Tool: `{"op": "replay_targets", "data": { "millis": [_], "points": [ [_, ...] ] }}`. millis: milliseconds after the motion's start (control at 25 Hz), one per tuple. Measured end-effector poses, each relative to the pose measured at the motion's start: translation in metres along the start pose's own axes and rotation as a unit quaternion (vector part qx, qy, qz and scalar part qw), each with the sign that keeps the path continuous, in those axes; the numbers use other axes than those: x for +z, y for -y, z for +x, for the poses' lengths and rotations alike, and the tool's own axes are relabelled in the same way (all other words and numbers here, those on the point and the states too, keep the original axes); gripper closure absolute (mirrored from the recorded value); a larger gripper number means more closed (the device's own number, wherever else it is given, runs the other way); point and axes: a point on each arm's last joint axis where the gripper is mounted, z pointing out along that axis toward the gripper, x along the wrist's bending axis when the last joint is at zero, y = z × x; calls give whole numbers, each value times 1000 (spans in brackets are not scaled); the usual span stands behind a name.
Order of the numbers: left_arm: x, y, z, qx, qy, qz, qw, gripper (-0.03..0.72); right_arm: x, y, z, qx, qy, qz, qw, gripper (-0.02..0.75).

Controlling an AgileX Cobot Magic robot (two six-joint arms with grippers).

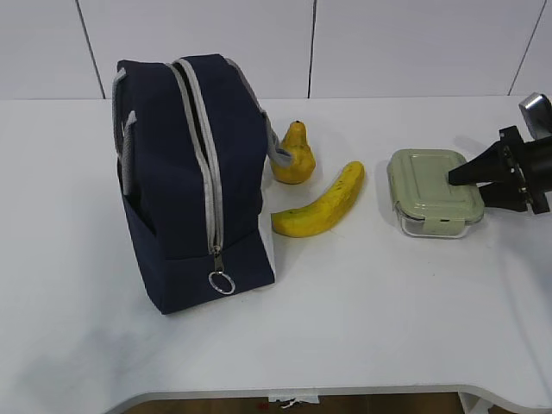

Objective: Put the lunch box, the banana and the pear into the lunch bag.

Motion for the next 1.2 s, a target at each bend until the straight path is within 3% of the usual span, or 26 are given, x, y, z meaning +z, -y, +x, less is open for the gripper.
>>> {"op": "replay_targets", "data": {
  "millis": [480, 640, 920, 1080, 1200],
  "points": [
    [0, 0, 0, 0, 0, 0, 1000, 444, -2, 0, 2, 52, 4, 2, 999, 374],
    [0, 0, 0, 0, 1, 4, 1000, 444, -13, -2, 13, 33, 34, -3, 999, 374],
    [-11, -15, -1, 0, 10, 40, 999, 444, -39, -7, 51, 8, 41, -33, 999, 375],
    [-11, -35, -6, -21, 53, 50, 997, 444, -53, -9, 73, -7, 38, -54, 998, 375],
    [-2, -50, -14, -53, 112, 69, 990, 444, -63, -10, 92, -15, 27, -76, 997, 375]
  ]
}}
